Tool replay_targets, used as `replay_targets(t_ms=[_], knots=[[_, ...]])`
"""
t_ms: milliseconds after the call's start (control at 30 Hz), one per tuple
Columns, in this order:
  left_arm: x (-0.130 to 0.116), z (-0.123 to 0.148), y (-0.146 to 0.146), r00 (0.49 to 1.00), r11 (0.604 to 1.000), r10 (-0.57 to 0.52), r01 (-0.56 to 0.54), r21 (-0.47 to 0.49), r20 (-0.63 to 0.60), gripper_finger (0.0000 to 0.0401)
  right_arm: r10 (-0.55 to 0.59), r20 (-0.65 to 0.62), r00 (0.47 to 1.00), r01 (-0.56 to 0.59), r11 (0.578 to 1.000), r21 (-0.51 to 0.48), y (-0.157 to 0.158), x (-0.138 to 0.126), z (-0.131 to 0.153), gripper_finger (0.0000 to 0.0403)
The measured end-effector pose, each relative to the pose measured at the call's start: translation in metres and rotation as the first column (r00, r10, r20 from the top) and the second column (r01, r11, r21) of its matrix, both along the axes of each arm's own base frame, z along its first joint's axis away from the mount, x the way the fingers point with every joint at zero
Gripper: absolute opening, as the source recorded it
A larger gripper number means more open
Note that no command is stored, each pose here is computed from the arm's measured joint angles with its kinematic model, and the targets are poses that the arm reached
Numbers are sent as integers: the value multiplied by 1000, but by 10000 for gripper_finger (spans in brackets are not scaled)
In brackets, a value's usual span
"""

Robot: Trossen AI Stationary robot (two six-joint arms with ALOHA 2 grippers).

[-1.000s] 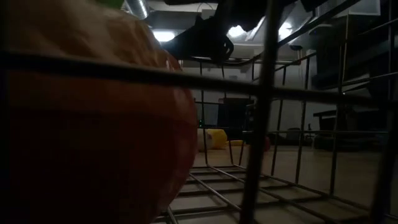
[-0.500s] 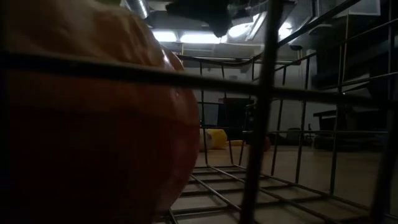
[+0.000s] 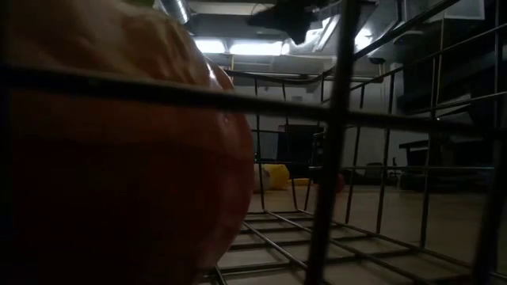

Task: Sort produce into baskets
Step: Put the yellow bell pepper into the white bin

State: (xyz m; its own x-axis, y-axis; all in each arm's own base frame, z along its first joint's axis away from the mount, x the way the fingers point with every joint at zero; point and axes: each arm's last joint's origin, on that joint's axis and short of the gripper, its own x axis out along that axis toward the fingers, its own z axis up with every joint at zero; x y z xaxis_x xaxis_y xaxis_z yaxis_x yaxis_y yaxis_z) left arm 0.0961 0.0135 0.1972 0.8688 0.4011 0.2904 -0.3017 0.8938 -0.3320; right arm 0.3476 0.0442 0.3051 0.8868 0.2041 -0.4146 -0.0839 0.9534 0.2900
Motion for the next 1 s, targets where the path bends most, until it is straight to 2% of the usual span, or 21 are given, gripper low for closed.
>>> replay_targets(t_ms=[267, 400, 533, 767, 1000], knots=[[17, 29, 0, 996, 999, 15, -11, 43, -89, 269, -109, -67, 992, 104, 992, -73, -49, -23, 14, 315], [33, 52, 1, 988, 994, 41, -26, 103, -149, 269, -170, -110, 979, 159, 982, -98, -72, -28, 11, 315], [51, 72, 7, 973, 992, 76, -52, 116, -219, 269, -217, -155, 964, 197, 971, -134, -93, -34, 7, 315], [81, 89, 23, 889, 990, 138, -108, 93, -436, 270, -298, -188, 936, 266, 947, -178, -123, -42, 4, 315], [98, 86, 41, 825, 983, 178, -168, 68, -537, 270, -417, -186, 890, 371, 898, -238, -137, -46, 3, 315]])
